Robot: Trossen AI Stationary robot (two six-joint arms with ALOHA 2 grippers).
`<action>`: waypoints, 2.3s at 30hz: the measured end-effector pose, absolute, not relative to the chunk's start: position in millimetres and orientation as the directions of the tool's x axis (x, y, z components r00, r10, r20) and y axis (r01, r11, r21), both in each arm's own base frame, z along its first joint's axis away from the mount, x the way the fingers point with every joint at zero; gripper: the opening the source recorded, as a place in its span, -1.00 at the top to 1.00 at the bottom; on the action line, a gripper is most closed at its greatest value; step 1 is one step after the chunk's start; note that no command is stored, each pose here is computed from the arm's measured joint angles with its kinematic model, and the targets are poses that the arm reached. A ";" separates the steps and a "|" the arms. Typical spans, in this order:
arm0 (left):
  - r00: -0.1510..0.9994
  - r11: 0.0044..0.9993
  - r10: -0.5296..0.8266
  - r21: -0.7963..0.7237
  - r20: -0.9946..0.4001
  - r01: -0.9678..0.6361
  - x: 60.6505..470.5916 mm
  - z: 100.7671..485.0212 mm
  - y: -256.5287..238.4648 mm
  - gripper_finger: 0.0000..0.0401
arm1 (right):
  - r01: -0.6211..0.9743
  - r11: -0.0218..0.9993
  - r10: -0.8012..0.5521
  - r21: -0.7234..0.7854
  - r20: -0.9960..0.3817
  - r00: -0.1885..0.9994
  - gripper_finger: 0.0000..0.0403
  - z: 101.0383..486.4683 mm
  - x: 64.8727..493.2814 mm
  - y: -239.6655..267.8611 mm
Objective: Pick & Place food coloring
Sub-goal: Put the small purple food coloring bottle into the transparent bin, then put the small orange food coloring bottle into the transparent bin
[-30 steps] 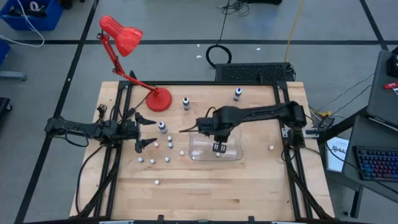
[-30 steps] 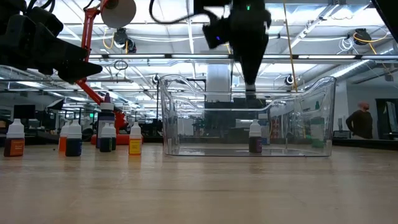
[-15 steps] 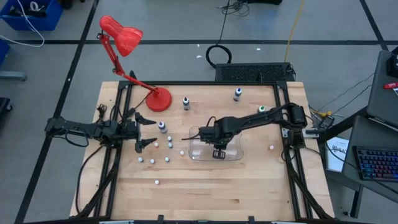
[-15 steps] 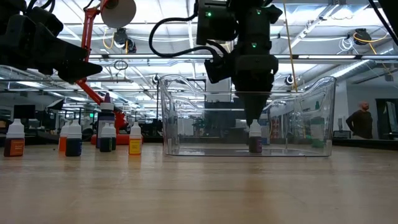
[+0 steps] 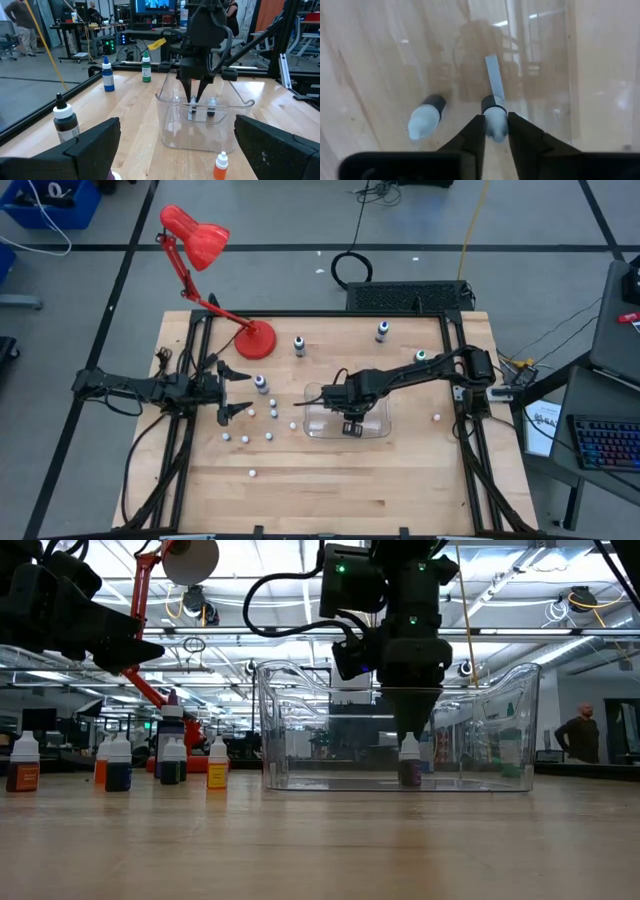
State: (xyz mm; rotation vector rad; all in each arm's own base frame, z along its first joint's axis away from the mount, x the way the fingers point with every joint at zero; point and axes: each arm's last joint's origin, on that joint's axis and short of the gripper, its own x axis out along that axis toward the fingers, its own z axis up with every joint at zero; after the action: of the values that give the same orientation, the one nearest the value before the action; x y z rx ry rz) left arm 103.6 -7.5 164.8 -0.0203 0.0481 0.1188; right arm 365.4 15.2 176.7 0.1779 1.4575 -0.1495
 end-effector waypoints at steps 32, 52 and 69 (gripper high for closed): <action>0.992 0.993 0.118 -0.017 -0.049 -0.119 103.6 164.9 -7.5 -0.93 | 0.929 0.366 0.059 -0.050 -0.995 -0.077 0.34 243.9 147.5 67.5; 0.992 0.993 0.118 -0.017 -0.049 -0.119 103.6 164.8 -7.5 -0.93 | 0.985 0.170 -0.169 -0.027 -0.986 0.003 0.34 205.7 124.3 55.1; 0.992 0.993 0.118 -0.017 -0.050 -0.119 103.6 164.7 -7.5 -0.93 | 0.743 0.593 -0.210 0.311 -0.831 0.515 0.69 203.0 177.5 82.4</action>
State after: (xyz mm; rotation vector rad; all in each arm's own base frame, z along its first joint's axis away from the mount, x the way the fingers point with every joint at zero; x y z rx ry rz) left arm 103.6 -7.5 164.7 -0.0202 0.0485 0.1189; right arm 177.5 82.4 203.0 0.7273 0.8418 -0.6369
